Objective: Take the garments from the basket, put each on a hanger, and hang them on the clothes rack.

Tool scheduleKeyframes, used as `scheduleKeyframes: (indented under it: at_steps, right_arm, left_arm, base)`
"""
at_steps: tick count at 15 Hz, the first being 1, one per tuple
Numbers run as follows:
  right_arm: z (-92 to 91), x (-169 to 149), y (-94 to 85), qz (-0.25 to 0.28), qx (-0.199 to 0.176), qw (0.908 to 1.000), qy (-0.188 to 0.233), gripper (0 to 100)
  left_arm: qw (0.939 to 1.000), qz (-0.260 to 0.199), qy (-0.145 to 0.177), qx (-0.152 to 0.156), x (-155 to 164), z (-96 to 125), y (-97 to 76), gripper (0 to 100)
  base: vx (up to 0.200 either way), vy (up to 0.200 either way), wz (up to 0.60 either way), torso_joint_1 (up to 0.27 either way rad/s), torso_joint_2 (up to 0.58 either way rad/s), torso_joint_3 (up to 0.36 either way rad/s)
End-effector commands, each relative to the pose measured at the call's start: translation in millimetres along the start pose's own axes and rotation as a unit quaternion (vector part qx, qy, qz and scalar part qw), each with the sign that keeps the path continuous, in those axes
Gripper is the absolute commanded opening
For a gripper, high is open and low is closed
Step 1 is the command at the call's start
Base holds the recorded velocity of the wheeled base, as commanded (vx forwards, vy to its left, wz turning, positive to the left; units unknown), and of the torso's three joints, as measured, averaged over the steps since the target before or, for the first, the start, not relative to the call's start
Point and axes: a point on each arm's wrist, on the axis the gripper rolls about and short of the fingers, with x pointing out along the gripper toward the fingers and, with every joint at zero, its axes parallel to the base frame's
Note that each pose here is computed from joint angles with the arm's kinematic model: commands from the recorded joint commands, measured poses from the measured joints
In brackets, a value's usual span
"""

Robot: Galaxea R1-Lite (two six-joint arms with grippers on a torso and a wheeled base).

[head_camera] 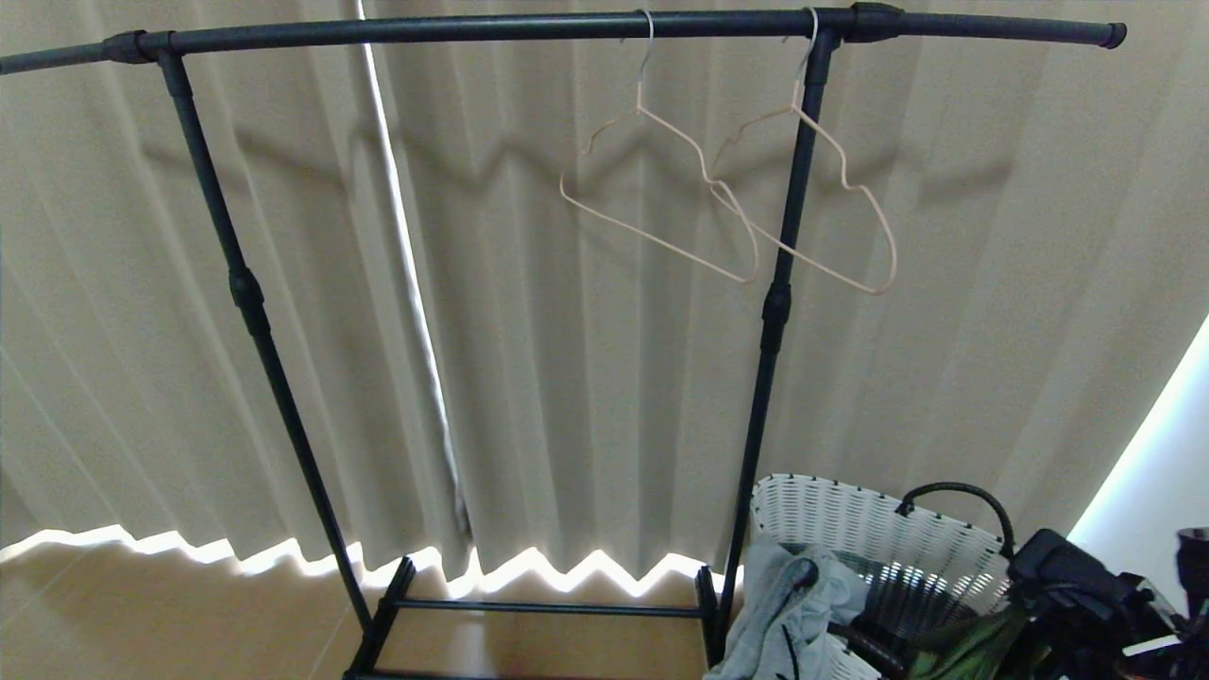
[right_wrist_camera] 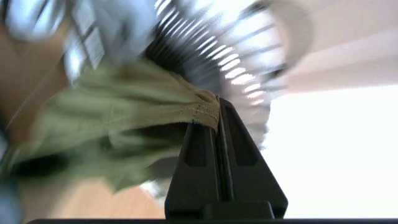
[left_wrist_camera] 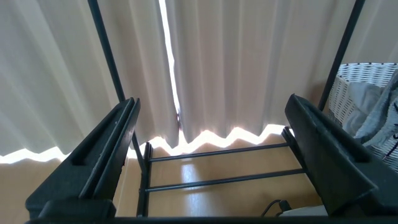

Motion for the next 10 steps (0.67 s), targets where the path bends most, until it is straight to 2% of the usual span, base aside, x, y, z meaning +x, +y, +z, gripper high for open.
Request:
scheduleKeyframes:
  at_steps: [1, 4, 10]
  right_arm:
    - [2.2, -56.2, -19.6, -0.120, 0.040, 0.9840, -0.125, 0]
    - [-0.8, -69.9, -17.2, -0.131, 0.067, 0.9758, -0.162, 0]
    - [-7.2, -73.0, -12.5, -0.132, 0.068, 0.9753, -0.164, 0]
  left_arm:
    - [1.0000, 0.000, 0.000, 0.001, 0.0, -0.2, 0.0, 100]
    - [1.0000, 0.000, -0.001, 0.001, -0.1, 0.3, 0.0, 100]
    - [1.0000, -0.005, -0.001, 0.000, -0.1, 0.3, -0.2, 100]
  base:
    - [-0.200, 0.000, 0.00, 0.007, 0.00, 0.002]
    - [-0.200, 0.000, 0.00, 0.004, 0.00, -0.004]
    - [-0.200, 0.000, 0.00, 0.003, 0.00, 0.003]
